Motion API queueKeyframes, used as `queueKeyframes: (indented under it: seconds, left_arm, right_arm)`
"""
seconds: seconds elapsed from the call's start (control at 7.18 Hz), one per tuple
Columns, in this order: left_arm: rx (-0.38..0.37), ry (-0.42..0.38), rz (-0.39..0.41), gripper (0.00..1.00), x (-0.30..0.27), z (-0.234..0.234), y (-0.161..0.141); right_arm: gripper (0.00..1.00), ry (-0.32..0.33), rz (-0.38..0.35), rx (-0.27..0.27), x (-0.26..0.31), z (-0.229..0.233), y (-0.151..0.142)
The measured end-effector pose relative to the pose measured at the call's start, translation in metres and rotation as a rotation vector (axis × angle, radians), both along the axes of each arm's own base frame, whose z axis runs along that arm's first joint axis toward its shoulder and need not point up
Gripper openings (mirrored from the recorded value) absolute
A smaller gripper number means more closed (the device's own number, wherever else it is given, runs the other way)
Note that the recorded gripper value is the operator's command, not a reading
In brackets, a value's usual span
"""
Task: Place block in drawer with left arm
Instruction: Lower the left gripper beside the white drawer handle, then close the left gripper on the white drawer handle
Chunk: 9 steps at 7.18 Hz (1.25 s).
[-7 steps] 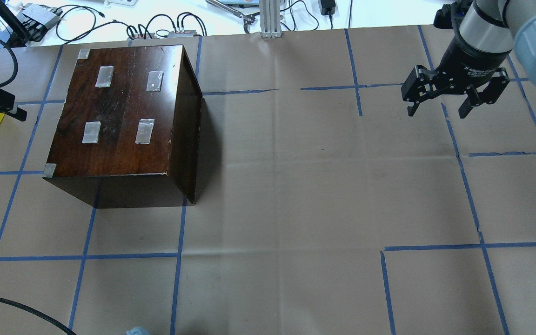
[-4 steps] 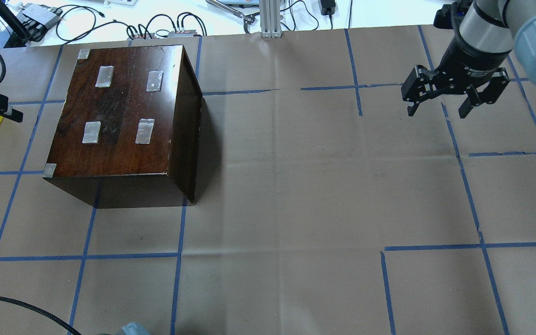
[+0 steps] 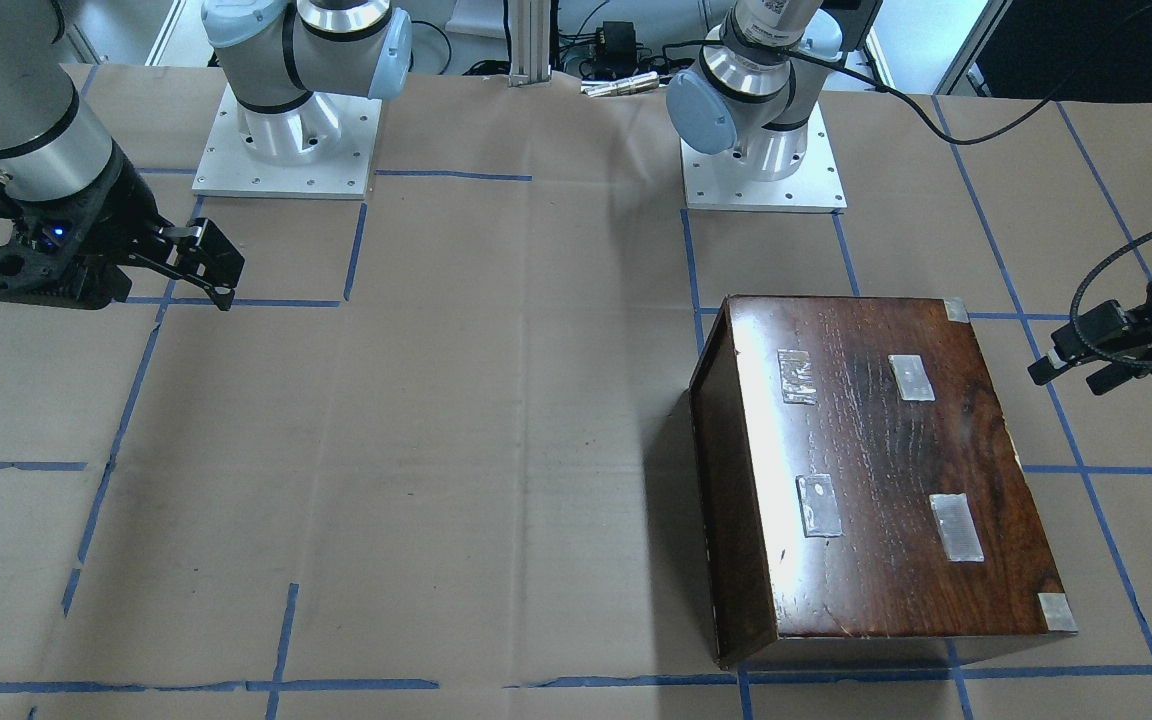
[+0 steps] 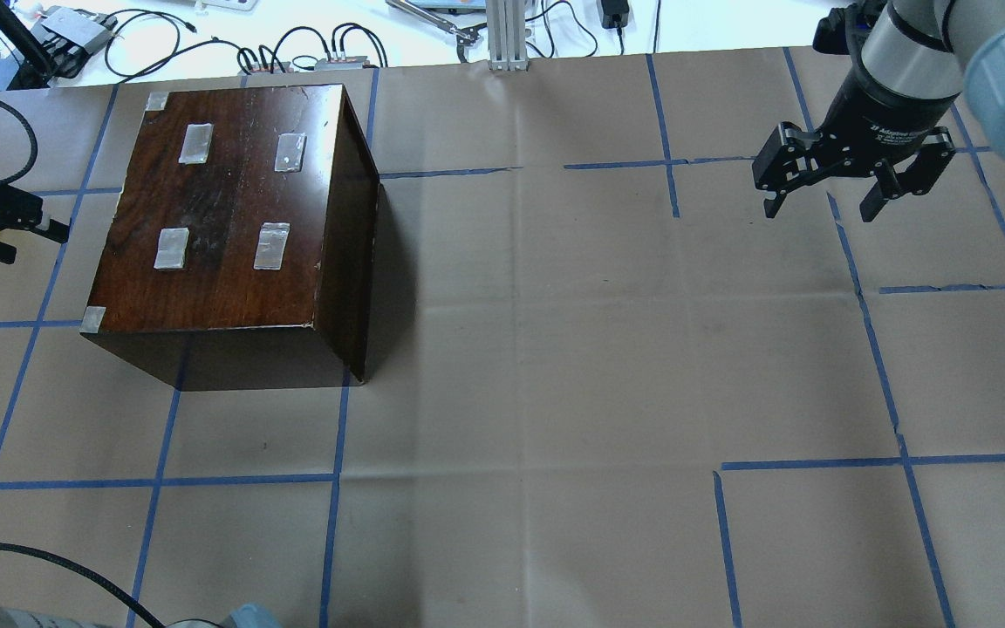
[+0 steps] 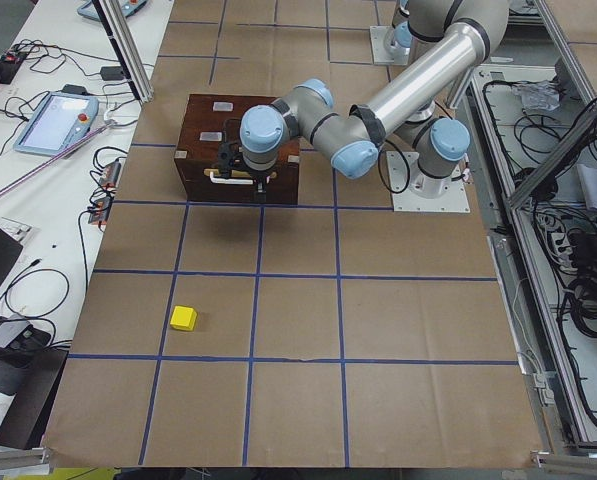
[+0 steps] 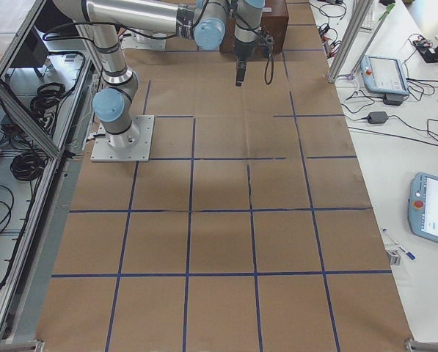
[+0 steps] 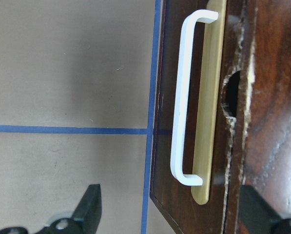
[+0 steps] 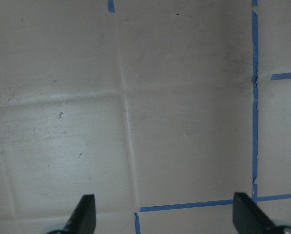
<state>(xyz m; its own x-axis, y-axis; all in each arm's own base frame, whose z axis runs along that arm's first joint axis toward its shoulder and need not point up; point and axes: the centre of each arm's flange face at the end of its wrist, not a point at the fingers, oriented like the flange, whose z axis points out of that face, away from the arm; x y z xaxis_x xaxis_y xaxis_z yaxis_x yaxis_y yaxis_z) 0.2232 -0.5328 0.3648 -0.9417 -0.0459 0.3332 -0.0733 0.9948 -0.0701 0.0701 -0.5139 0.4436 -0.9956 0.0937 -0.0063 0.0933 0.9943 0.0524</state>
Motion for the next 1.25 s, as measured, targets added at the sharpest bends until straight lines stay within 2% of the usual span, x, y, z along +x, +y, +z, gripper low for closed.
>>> queueKeyframes:
  seconds: [0.84,1.25]
  left_arm:
    - [-0.02,-0.006,-0.08,0.98,-0.004,-0.039,-0.027]
    - [-0.023,-0.009,-0.089,0.98,-0.003,-0.057,-0.037]
  right_arm:
    - [1.0,0.0,0.0,0.001,0.0,0.0,0.0]
    - [1.0,0.0,0.0,0.001,0.0,0.0,0.0]
